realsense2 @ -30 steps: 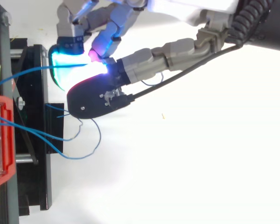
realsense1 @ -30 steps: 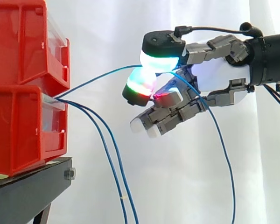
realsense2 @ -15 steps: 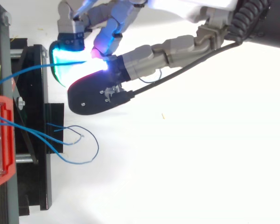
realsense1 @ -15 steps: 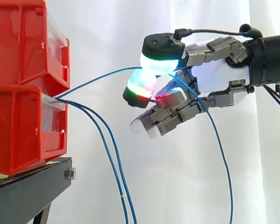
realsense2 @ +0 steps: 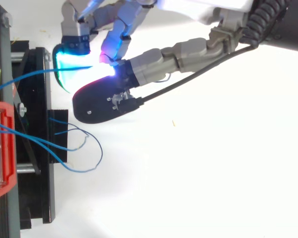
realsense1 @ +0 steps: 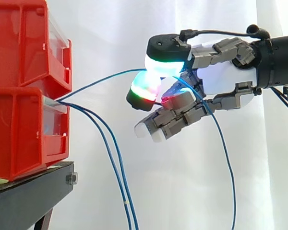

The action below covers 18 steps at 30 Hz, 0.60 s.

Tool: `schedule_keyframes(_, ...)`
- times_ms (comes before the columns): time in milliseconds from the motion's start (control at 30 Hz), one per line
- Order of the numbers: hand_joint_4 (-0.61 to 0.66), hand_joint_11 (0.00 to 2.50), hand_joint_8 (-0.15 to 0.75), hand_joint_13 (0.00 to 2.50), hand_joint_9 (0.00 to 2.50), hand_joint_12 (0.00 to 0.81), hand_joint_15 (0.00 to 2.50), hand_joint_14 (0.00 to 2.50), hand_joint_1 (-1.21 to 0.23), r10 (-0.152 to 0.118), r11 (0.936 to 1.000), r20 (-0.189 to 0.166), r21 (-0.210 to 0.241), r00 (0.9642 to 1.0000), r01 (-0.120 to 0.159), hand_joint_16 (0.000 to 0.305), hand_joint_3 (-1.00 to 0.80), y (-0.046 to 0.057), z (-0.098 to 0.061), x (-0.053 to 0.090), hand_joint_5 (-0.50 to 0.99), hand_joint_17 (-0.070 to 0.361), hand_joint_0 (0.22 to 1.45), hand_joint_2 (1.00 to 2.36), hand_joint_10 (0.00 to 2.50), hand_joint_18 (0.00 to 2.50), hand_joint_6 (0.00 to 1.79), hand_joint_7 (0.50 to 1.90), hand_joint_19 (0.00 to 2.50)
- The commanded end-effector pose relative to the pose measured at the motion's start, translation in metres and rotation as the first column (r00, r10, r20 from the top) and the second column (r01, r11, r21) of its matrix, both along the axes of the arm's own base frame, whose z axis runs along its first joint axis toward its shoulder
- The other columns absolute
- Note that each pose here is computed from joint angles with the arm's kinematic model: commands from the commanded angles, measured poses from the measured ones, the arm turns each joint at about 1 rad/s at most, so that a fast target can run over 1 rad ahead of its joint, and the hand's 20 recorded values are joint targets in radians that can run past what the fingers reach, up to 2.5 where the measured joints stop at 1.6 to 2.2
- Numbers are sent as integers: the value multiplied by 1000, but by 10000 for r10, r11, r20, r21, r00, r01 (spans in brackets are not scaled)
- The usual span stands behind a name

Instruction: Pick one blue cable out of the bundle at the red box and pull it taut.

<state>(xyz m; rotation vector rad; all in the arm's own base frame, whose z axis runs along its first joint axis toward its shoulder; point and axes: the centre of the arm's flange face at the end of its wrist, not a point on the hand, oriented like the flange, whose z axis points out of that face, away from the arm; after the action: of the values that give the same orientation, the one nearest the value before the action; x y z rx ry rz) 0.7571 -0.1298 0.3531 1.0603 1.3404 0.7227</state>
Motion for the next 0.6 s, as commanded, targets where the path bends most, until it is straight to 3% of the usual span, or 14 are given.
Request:
schedule_keyframes(0, 27, 1436, 267, 589, 1079, 382, 374, 13, -773, 22, 10000, -23, -39, 10000, -22, 50, -397, 0, 0, 0, -212, 112, 693, 1008, 202, 498, 911, 900, 229)
schedule_keyframes(167, 23, 1436, 268, 588, 1078, 382, 372, 13, -776, 4, 9998, -68, -189, 10000, -6, 50, -400, -2, 1, -1, -212, 112, 694, 1008, 203, 499, 910, 897, 229)
schedule_keyframes(567, 26, 1444, 273, 587, 1075, 382, 373, 13, -777, -31, 9936, -9, -1127, 10000, 30, 49, -407, -8, 25, -10, -212, 111, 695, 1007, 207, 500, 908, 899, 232)
